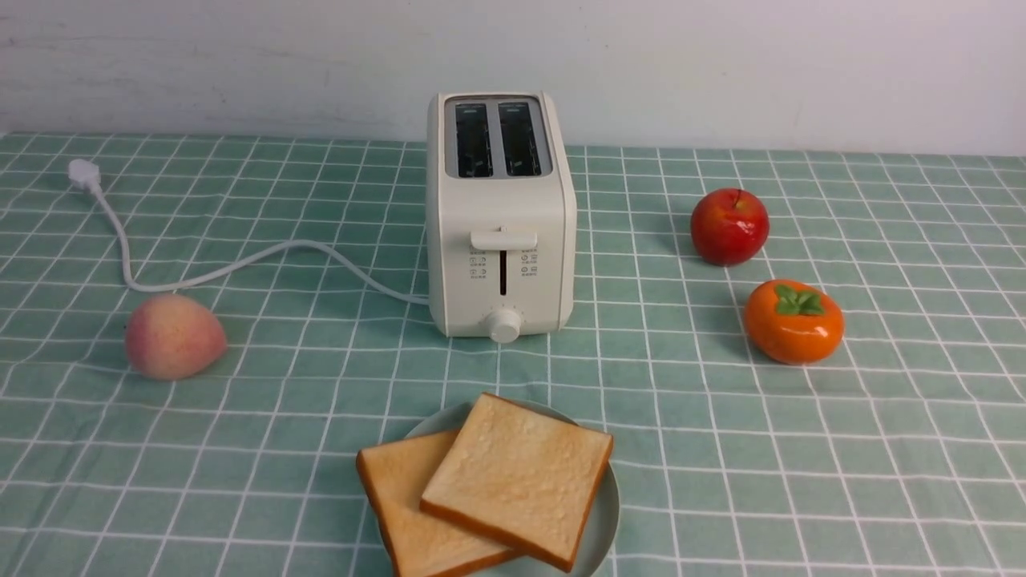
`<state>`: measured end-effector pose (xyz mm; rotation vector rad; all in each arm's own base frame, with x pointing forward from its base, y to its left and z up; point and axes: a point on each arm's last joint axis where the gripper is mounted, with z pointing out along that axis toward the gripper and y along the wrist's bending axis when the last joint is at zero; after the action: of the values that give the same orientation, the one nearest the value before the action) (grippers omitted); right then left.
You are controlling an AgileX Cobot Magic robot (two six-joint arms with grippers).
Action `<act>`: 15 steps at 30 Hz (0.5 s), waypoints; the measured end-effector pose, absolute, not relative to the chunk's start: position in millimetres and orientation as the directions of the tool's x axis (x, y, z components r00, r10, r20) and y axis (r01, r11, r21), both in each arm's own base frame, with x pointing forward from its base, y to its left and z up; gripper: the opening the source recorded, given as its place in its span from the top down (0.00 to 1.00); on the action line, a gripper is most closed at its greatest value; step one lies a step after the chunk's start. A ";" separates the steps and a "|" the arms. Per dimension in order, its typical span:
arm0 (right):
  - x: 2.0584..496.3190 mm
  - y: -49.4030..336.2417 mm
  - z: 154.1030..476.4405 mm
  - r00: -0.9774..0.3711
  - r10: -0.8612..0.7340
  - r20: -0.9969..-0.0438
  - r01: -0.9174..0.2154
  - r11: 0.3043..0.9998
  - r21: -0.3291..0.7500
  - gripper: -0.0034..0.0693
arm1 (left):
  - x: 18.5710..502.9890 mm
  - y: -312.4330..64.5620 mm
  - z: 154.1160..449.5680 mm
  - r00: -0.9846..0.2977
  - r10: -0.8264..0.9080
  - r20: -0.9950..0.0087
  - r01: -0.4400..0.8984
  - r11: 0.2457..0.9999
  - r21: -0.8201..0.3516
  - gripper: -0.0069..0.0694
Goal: Take toasted bread from bread machine on blue coffee table place on plate.
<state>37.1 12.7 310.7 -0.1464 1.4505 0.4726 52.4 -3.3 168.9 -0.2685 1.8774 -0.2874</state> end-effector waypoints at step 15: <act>36.4 15.2 288.1 0.002 0.094 -0.996 -0.382 0.920 0.086 0.79 | 52.3 -3.3 168.8 -0.315 -0.324 -0.892 -0.043 0.944 -0.328 0.80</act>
<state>36.4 15.2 288.1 -0.2339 1.5277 0.3787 52.3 -3.3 168.8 -0.2687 1.8785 -0.2872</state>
